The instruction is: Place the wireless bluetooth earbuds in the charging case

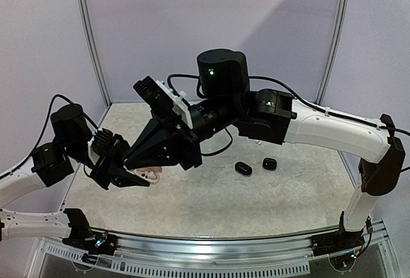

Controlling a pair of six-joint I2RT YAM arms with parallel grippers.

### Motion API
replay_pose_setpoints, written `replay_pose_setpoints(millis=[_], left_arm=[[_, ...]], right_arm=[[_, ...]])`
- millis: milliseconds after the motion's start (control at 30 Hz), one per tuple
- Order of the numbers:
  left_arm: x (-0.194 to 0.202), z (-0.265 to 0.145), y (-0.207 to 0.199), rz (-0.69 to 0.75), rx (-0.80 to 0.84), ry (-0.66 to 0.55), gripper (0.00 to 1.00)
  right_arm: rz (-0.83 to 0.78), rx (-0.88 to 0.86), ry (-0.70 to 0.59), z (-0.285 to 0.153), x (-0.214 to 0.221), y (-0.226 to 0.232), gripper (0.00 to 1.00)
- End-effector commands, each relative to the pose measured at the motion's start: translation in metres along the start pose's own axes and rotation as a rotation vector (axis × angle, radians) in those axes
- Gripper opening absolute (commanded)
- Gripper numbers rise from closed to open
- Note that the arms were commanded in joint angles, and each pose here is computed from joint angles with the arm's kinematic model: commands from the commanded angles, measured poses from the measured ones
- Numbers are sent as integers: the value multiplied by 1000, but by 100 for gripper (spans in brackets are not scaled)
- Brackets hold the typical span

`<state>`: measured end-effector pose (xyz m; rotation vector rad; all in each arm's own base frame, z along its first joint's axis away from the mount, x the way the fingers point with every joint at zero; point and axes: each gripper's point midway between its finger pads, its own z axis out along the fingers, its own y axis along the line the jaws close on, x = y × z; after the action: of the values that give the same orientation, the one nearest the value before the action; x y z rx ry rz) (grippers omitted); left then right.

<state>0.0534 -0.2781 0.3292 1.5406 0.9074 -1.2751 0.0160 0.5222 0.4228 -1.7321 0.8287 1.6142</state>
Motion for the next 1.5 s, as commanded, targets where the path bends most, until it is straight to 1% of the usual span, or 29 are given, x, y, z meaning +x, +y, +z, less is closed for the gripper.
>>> replay_pose_setpoints(millis=[0, 367, 567, 700, 767, 900, 967, 1033, 1167, 1267, 1367, 1467], left_arm=[[-14, -1, -4, 82, -3, -14, 0], [-14, -3, -8, 171, -19, 5, 0], [-13, -3, -1, 236, -98, 32, 0], [-11, -3, 3, 239, -134, 44, 0], [-10, -4, 8, 249, -179, 51, 0], [-5, -10, 28, 283, -336, 71, 0], [-11, -15, 37, 316, -414, 55, 0], [-12, -18, 40, 348, -453, 46, 0], [-10, -19, 35, 455, -472, 42, 0], [-8, -16, 28, 505, -448, 46, 0], [-8, -14, 23, 497, -414, 38, 0], [-11, -11, 18, 423, -370, 23, 0]], right_arm=[[29, 9, 5, 5, 12, -4, 0], [33, 54, 20, 4, 16, -9, 0], [23, 88, 23, 5, 16, -11, 0], [-9, 142, 19, 5, 9, -13, 0], [-27, 187, 5, 4, 4, -16, 0], [-64, 281, -91, -9, -26, -18, 0], [-84, 309, -141, -17, -42, -14, 0], [-97, 333, -159, -21, -49, -12, 0], [-110, 363, -165, -27, -55, -11, 0], [-133, 344, -160, -30, -55, -2, 0], [-154, 305, -115, -30, -50, 8, 0], [-148, 269, -55, -28, -41, 13, 0]])
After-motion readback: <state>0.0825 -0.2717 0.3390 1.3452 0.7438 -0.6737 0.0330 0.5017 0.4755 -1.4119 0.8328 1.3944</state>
